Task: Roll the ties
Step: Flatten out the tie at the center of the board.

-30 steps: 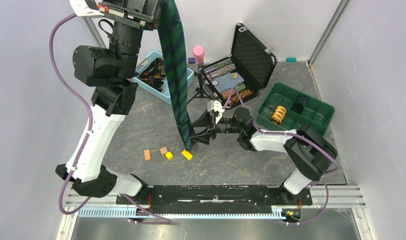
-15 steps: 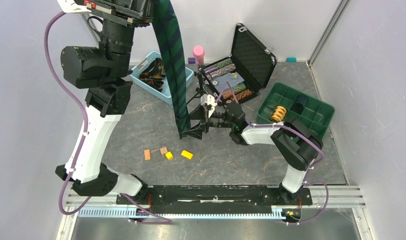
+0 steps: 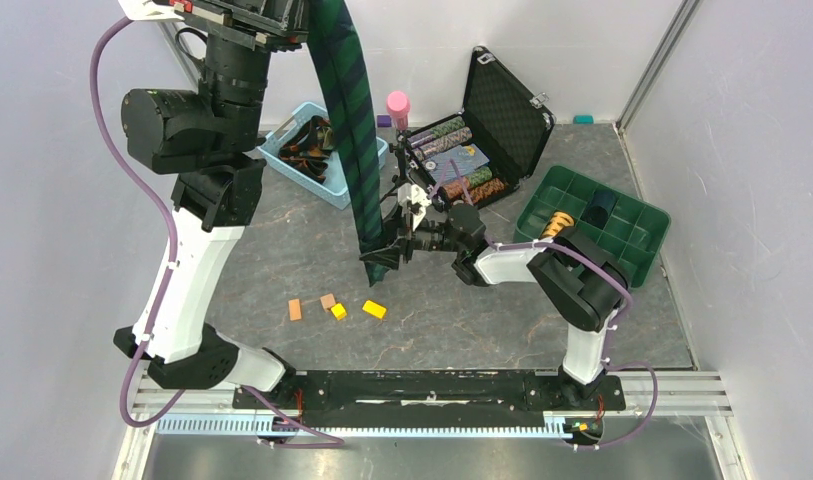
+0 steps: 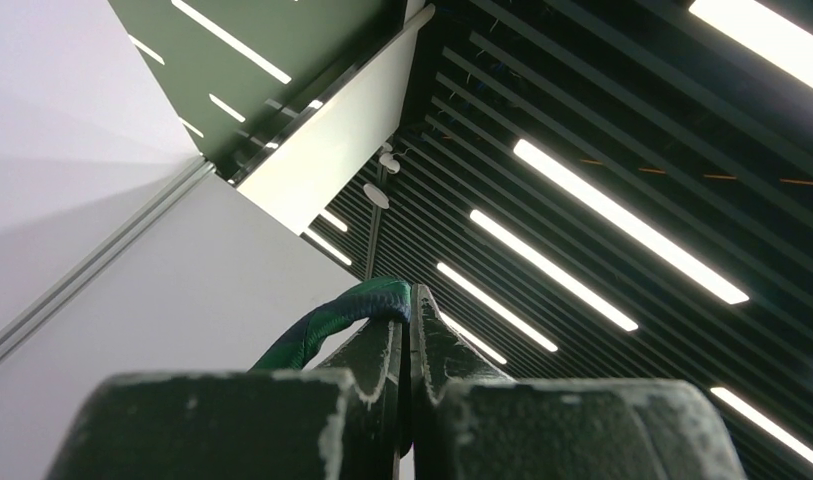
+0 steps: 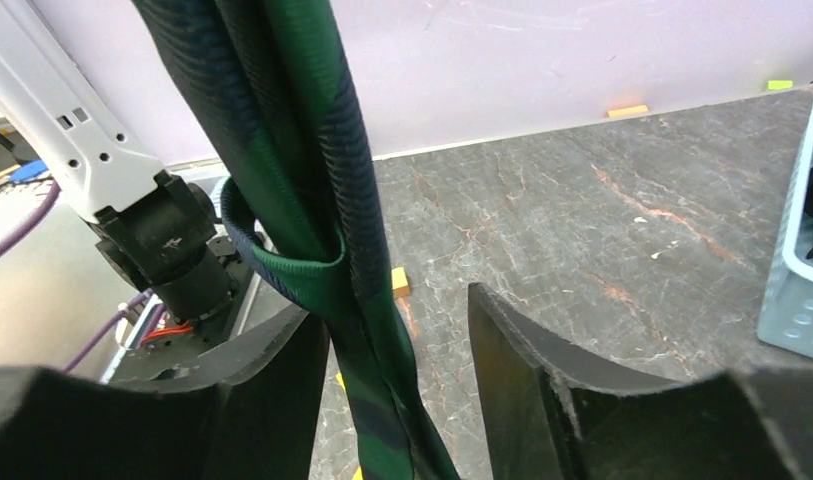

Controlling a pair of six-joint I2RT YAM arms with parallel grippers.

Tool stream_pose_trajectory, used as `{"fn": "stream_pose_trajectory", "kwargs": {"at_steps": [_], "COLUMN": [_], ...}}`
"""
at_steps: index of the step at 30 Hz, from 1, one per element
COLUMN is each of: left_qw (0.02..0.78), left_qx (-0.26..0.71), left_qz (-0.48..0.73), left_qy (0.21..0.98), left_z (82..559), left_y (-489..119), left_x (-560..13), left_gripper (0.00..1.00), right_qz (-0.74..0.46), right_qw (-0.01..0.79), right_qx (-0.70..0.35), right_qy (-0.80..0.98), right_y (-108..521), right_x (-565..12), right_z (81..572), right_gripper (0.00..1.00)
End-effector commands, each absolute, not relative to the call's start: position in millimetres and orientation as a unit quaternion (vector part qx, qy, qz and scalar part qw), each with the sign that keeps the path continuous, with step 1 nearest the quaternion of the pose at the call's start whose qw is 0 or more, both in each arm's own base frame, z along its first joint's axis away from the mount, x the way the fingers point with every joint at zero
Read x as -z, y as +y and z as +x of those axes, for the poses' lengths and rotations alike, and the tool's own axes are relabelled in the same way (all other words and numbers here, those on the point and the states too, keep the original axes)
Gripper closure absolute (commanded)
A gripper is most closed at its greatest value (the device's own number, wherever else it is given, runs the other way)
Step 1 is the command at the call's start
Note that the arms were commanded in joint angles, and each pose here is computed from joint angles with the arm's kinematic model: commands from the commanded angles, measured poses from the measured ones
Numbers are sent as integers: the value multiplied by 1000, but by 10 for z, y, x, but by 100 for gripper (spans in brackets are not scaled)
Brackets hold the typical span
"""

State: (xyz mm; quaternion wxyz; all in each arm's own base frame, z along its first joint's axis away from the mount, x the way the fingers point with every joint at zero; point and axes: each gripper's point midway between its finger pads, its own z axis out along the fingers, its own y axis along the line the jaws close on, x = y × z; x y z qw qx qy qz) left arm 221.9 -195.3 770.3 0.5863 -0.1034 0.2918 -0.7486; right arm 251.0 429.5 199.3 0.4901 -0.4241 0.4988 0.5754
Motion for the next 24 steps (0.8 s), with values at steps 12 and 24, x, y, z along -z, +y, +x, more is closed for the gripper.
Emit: {"fn": "stream_pose_trajectory", "kwargs": {"at_steps": [12, 24], "left_qw": [663, 822], "left_qx": [683, 394], "left_qz": [-126, -196], "left_qy": [279, 361], "left_z": [2304, 3075], "left_y": [-1724, -1292], "left_x": [-7690, -6642], "left_gripper": [98, 96], "right_qz": [-427, -416], "right_qw": [462, 222], "right_qx": [-562, -292], "right_qy": [538, 832], "right_y": [3939, 2416], "right_x": [-2092, -801], "right_z": [2266, 1941], "right_gripper": [100, 100]}}
